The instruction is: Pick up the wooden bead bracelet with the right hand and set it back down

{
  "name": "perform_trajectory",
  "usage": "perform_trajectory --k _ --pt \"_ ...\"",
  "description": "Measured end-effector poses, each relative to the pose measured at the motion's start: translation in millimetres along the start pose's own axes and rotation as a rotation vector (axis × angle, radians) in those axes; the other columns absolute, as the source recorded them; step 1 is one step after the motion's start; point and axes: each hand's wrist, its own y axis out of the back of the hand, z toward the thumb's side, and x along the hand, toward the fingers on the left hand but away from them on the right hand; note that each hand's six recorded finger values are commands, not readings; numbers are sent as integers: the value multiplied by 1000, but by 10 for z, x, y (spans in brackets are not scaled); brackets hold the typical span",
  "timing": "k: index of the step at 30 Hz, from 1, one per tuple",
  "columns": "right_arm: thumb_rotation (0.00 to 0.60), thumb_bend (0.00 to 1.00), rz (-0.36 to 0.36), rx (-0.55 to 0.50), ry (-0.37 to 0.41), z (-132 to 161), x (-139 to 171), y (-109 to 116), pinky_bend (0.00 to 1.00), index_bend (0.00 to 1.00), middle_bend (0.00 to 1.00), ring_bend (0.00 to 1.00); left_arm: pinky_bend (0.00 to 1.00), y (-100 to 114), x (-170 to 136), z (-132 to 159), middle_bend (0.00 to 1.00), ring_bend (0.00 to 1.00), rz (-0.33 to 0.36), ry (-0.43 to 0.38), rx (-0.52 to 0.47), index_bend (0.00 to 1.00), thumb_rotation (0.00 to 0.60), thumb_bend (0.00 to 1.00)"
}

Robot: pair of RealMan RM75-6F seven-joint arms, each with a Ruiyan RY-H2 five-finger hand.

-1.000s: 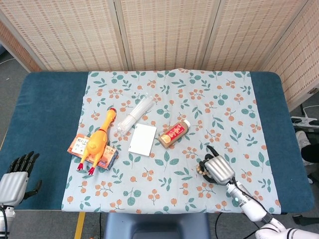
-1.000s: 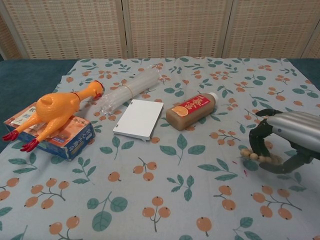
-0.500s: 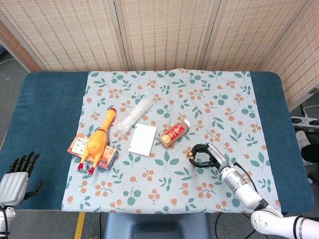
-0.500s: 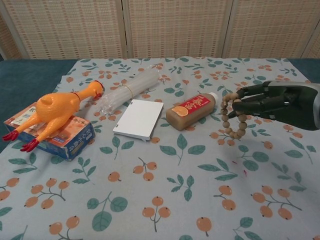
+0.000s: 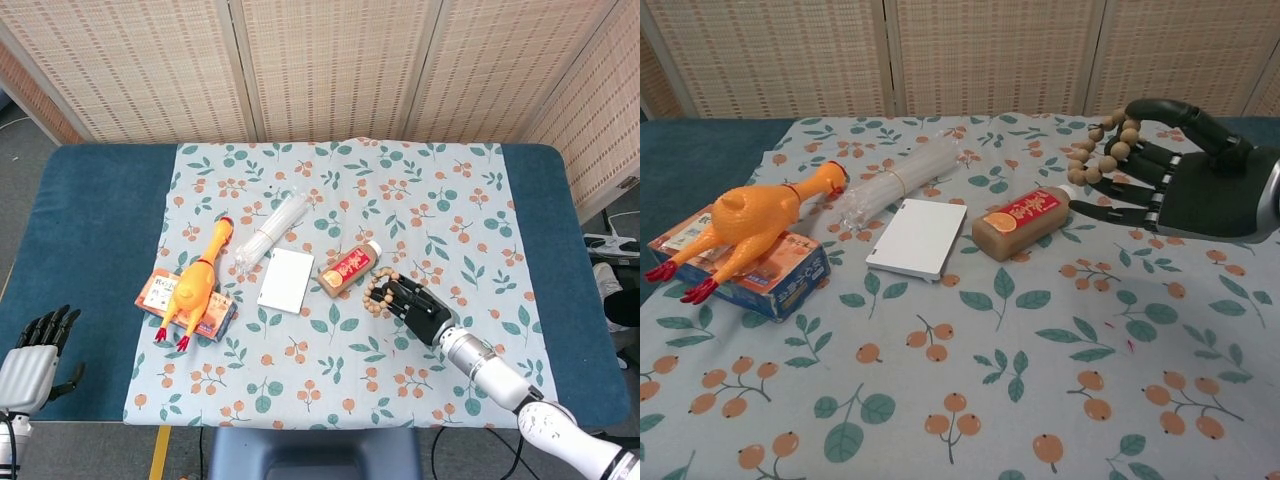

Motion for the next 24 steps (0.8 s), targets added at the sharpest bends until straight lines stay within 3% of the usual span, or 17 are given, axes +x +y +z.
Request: perform_trajectory --k 5,11,18,21,24 --pt "582 554 42 -12 3 -3 9 -31 136 519 540 257 90 -5 -2 5 0 0 -3 -2 2 0 600 422" --pt "468 553 100 12 -30 -85 13 -8 137 433 493 223 90 -1 -2 6 0 0 -3 -5 1 0 600 422" --pt "452 553 201 47 -29 -103 37 57 137 422 481 217 90 -2 -3 2 0 0 -3 -5 1 0 600 421" --pt "397 505 227 31 -15 -96 58 102 138 414 479 217 90 -2 3 -1 0 0 -4 -3 0 0 600 422" --pt "307 374 233 48 -8 -108 64 139 138 378 462 215 90 -14 6 -9 0 0 -11 -1 1 0 600 422"
